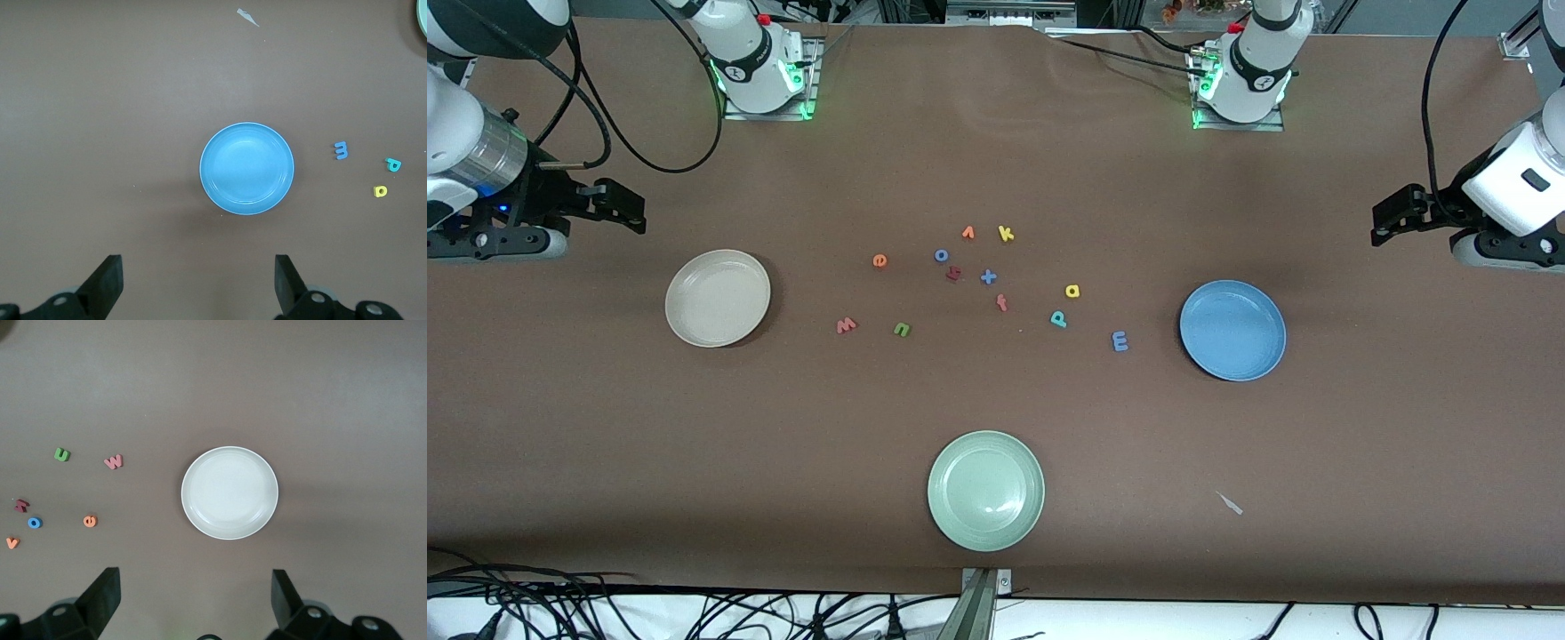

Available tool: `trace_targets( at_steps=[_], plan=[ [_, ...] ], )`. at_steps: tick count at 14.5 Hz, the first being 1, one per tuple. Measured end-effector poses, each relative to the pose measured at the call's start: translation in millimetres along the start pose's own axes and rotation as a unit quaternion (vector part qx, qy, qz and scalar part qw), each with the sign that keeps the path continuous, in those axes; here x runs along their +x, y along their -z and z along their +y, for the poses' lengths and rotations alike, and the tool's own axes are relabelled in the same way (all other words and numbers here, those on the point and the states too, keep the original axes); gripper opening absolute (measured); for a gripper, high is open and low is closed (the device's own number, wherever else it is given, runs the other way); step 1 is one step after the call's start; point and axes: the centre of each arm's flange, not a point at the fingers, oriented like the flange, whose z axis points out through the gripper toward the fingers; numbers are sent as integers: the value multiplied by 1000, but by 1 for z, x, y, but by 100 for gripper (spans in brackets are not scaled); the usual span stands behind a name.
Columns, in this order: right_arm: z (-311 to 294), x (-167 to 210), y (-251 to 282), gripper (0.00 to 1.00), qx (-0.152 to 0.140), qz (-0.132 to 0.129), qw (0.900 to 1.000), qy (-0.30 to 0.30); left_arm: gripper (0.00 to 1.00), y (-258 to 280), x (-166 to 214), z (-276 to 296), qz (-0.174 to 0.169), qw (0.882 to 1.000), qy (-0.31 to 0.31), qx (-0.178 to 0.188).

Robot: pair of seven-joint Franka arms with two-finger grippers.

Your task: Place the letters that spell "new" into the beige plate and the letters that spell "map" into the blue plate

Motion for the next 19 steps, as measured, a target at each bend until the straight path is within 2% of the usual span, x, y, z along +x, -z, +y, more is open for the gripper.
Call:
trace_targets(
  at_steps=[19],
  plan=[
    [6, 3, 2, 100, 1, 12, 1000, -6, 100, 1, 0, 1, 0, 1000, -1, 0]
  ],
)
